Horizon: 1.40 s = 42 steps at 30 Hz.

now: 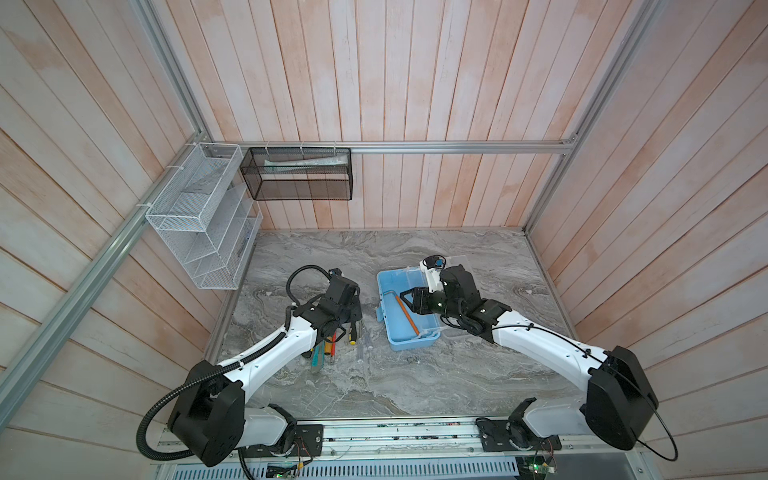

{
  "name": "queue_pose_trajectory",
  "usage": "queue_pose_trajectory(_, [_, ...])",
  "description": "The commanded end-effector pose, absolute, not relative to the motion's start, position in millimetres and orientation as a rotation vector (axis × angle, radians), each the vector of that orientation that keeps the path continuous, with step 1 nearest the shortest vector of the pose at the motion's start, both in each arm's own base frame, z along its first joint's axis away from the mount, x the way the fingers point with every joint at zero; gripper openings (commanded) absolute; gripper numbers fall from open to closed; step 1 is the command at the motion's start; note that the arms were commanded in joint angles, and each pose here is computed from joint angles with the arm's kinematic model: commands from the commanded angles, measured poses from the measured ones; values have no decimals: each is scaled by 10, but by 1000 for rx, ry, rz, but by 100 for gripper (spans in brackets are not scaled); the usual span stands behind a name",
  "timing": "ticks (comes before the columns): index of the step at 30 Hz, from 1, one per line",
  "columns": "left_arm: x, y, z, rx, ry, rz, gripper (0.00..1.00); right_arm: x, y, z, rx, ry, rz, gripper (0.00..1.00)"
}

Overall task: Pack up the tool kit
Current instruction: 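Move the left gripper back over the row of tools, then lower the left gripper and grasp the red-handled hex key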

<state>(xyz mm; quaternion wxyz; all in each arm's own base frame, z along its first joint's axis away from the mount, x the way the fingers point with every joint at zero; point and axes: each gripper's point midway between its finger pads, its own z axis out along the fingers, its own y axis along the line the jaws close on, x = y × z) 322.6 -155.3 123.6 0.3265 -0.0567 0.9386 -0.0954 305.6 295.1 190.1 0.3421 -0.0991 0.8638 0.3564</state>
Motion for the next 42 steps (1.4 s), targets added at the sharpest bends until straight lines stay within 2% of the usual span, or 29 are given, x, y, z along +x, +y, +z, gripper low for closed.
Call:
queue_pose_trajectory(1, [3059,-1335,977,-173,2545,-144,53,3074,2979,1904,-267,2249,904,49])
queue_pose_trajectory(20, [3043,-1162,436,-224,2637,10,38,3081,3066,1662,-285,2295,924,48])
queue_pose_trajectory(38, [3054,-1089,153,-235,2677,58,34,3094,3031,1490,-267,2328,926,49])
queue_pose_trajectory(42, [3065,-1120,100,-228,2691,46,30,3117,2984,1471,-244,2328,943,48])
